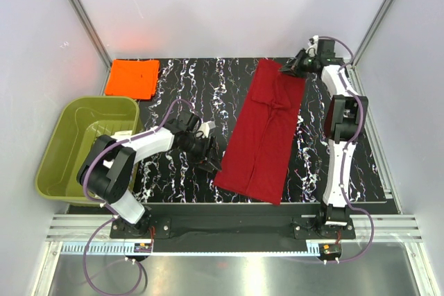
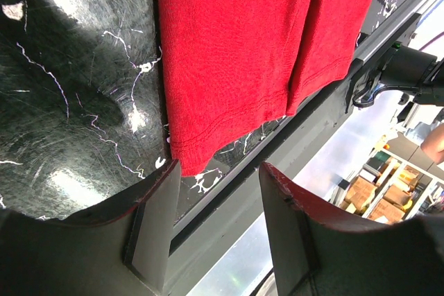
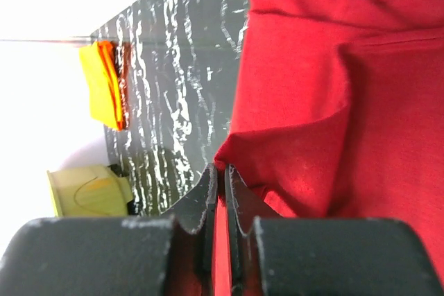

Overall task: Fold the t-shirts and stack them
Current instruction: Fold the tshirt

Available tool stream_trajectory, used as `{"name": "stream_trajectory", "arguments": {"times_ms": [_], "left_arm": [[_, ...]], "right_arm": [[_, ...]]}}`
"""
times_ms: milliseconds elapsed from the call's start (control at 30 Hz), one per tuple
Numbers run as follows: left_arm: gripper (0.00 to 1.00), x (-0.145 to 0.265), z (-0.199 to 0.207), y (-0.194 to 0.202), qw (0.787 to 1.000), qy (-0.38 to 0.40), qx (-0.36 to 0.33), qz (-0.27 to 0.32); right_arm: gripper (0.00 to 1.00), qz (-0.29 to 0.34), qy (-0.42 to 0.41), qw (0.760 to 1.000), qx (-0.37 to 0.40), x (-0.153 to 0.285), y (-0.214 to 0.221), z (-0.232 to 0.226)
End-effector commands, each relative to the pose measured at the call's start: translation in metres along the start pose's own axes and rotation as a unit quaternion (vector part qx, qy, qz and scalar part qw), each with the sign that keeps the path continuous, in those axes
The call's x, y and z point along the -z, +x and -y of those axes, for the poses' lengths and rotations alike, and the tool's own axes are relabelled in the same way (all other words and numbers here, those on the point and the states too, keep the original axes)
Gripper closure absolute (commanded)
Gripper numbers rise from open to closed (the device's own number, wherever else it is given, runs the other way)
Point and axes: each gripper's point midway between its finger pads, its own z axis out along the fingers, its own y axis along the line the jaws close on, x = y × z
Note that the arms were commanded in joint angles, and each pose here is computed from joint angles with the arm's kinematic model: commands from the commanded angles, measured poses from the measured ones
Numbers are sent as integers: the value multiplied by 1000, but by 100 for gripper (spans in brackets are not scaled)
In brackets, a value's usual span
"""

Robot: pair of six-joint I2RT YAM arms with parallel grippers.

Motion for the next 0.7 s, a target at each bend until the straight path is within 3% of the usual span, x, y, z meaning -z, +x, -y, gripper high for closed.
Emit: {"name": "stream_trajectory", "arguments": {"times_ms": [0, 300, 400, 500, 600, 667], "left_arm": [[46, 5, 16, -14, 999, 25, -16, 17], [46, 14, 34, -32, 997, 45, -41, 57], [46, 31, 63, -64, 988, 69, -75, 118], [44, 51, 99, -113, 965, 96, -121, 211], [42, 74, 129, -169, 928, 93, -165, 322], [42, 76, 133, -193, 920, 89, -165, 343]], "right_arm": [[92, 1, -37, 999, -6, -15, -2, -23], [90, 8, -58, 997, -53, -39, -1, -31], [88, 2, -60, 996, -62, -53, 9, -39], [84, 1, -58, 996, -71, -57, 12, -43], [83, -3, -65, 995, -69, -62, 17, -51], [83, -13, -67, 995, -71, -67, 20, -58]]}}
